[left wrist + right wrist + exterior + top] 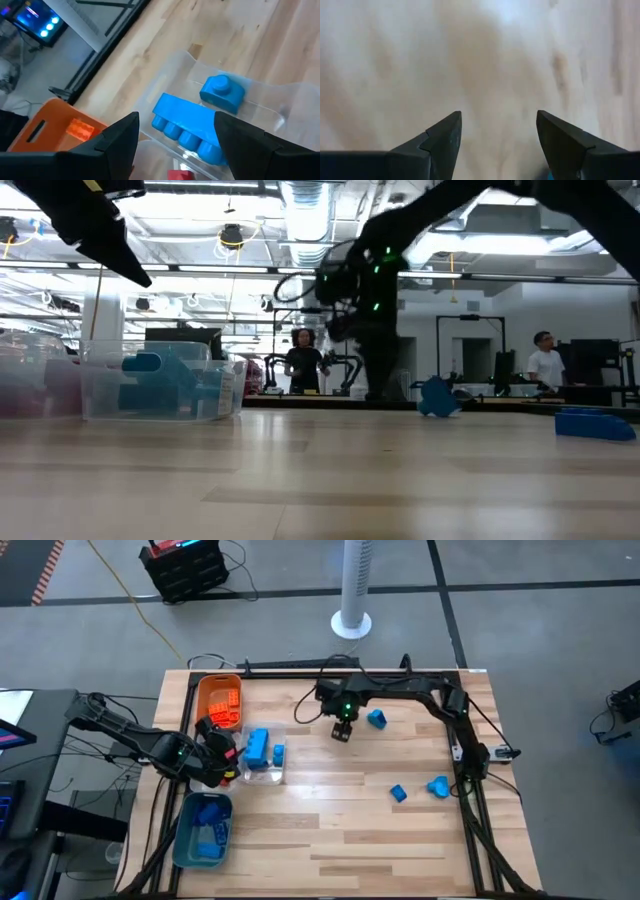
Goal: Sort blocks
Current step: Put the light blue game piece into the right transparent bin
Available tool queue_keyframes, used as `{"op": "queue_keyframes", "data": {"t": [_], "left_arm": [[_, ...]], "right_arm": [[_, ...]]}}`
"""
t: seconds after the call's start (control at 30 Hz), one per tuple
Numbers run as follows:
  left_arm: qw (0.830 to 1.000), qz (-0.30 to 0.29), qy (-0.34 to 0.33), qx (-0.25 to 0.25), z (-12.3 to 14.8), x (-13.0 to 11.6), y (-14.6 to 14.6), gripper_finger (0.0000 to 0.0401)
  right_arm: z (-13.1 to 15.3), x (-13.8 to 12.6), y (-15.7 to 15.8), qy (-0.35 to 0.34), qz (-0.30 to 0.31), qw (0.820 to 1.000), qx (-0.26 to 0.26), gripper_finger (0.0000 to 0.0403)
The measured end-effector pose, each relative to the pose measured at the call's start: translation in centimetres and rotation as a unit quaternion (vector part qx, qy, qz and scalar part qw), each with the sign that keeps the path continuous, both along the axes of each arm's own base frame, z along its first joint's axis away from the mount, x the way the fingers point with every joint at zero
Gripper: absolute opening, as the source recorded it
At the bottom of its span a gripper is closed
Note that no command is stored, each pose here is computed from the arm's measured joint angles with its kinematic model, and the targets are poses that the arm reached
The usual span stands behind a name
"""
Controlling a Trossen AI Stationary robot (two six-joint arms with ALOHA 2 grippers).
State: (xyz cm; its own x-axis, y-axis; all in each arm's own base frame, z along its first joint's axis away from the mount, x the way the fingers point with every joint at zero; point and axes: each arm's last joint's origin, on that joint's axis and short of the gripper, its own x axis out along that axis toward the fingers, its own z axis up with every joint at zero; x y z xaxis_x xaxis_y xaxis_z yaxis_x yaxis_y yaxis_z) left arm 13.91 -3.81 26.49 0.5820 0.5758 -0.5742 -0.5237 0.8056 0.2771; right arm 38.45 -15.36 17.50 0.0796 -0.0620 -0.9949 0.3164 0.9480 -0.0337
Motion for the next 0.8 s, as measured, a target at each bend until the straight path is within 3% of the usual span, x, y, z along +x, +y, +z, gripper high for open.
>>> {"op": "queue_keyframes", "data": {"t": [0.13, 0.3, 0.57, 0.8], "left_arm": [[1.0, 0.001, -0.003, -0.014, 0.0, 0.0, 0.0, 0.0254], [1.0, 0.002, -0.005, -0.017, 0.0, 0.0, -0.1, 0.0254], [0.999, 0.001, -0.005, -0.035, -0.1, 0.0, -0.1, 0.0254], [0.999, -0.003, -0.001, -0.047, -0.1, 0.0, -0.2, 0.0254]], "right_arm": [[2.1, -1.3, 0.5, 0.02, 0.007, 1.0, 0.006, 0.0265], [4.2, -3.8, -1.5, 0.052, -0.045, 0.997, -0.022, 0.0265], [4.6, -5.8, -4.2, 0.063, -0.104, 0.992, -0.022, 0.0265], [4.6, -6.4, -4.2, 0.092, -0.112, 0.989, -0.011, 0.0265]]}}
